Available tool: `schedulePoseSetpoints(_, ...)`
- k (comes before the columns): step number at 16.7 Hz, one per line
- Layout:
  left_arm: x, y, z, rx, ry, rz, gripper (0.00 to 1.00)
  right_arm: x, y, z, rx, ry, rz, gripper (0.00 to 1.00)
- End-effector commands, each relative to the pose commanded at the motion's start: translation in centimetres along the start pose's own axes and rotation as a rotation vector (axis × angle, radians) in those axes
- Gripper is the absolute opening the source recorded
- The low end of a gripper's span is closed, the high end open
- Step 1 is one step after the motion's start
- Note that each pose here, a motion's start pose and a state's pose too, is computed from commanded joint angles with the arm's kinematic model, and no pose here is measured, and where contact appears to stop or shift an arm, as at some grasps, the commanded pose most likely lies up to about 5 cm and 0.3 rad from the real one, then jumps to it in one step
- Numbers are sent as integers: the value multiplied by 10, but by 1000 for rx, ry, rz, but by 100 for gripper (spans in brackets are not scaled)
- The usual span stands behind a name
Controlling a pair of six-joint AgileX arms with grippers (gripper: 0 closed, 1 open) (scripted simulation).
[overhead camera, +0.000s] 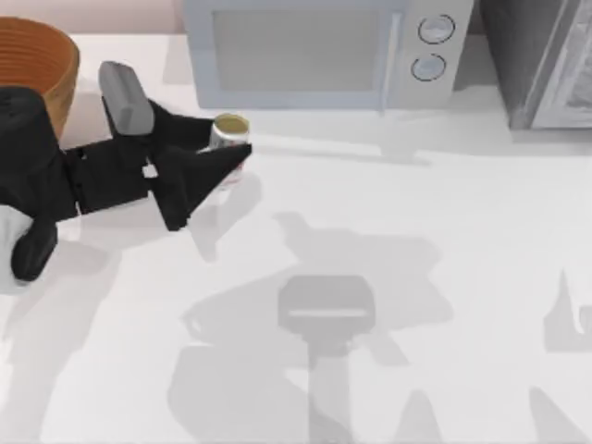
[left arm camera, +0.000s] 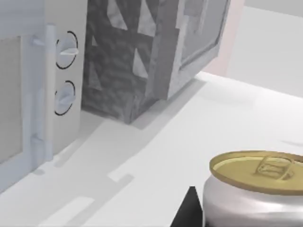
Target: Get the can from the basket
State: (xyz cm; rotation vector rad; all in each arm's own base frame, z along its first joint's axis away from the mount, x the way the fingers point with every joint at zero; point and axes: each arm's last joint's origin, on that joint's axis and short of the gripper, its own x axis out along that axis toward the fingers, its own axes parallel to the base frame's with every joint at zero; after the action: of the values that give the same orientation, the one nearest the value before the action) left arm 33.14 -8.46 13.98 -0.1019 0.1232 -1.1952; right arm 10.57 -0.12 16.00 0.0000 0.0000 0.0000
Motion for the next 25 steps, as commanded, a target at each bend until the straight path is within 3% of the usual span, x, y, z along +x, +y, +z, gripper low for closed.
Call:
schedulePoseSetpoints(4,32,28,-60,52,5,-227,0,0,0,0,0,0,0,100)
schedulePoseSetpoints(7,45,38,-96,110,-4,-339,0,0,0,0,0,0,0,100)
schedulePoseSetpoints(10,50,42,-113,147,-12,-388,0,0,0,0,0,0,0,100)
schedulePoseSetpoints(15,51,42,-115,151,-13,-392,0,0,0,0,0,0,0,100)
schedulePoseSetpoints(25,51,42,-115,151,-13,-392,75,0,0,0,0,0,0,100)
